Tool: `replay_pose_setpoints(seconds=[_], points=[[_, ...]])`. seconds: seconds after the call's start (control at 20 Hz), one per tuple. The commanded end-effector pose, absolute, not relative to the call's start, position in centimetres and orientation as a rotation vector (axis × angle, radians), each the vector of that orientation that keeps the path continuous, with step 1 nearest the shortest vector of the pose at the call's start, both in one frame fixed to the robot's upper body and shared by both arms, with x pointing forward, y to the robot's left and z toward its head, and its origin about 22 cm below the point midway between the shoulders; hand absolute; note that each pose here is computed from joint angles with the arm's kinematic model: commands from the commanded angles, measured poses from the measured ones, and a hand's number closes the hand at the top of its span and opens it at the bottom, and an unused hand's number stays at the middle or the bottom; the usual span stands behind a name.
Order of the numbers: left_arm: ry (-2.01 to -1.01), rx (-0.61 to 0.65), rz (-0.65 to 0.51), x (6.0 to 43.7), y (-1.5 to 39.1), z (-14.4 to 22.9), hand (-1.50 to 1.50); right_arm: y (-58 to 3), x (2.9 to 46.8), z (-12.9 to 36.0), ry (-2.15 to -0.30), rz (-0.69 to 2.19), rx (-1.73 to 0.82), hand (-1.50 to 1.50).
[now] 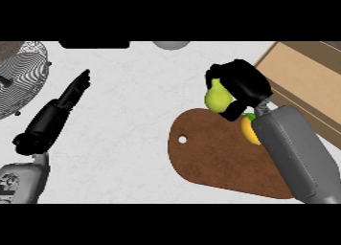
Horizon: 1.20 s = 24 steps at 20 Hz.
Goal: Pick the pear from the cutting board and place it in the cardboard box
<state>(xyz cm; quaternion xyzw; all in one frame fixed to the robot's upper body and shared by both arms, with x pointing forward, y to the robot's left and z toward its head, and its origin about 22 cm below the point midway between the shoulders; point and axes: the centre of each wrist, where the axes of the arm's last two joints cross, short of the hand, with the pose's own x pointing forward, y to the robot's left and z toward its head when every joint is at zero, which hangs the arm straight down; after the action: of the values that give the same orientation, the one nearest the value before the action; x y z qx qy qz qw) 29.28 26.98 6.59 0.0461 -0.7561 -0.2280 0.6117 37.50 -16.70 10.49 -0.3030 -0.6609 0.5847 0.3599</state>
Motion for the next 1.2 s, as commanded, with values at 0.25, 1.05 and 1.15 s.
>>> replay_pose_setpoints(seconds=[0.25, 1.05, 1.15], points=[[-1.743, 0.095, -0.496, 29.8, 26.7, 6.6, 0.0, -18.9, 36.7, 17.3, -1.77, 0.954, -0.966, 1.5], [-1.764, 0.073, -0.541, 28.1, 26.9, 7.2, 0.0, -35.4, 41.7, 22.5, -1.489, 0.678, -1.252, 1.5], [-1.764, 0.098, -0.559, 28.9, 26.9, 6.7, 0.0, -37.6, 41.8, 21.1, -1.42, 0.751, -1.206, 1.5]])
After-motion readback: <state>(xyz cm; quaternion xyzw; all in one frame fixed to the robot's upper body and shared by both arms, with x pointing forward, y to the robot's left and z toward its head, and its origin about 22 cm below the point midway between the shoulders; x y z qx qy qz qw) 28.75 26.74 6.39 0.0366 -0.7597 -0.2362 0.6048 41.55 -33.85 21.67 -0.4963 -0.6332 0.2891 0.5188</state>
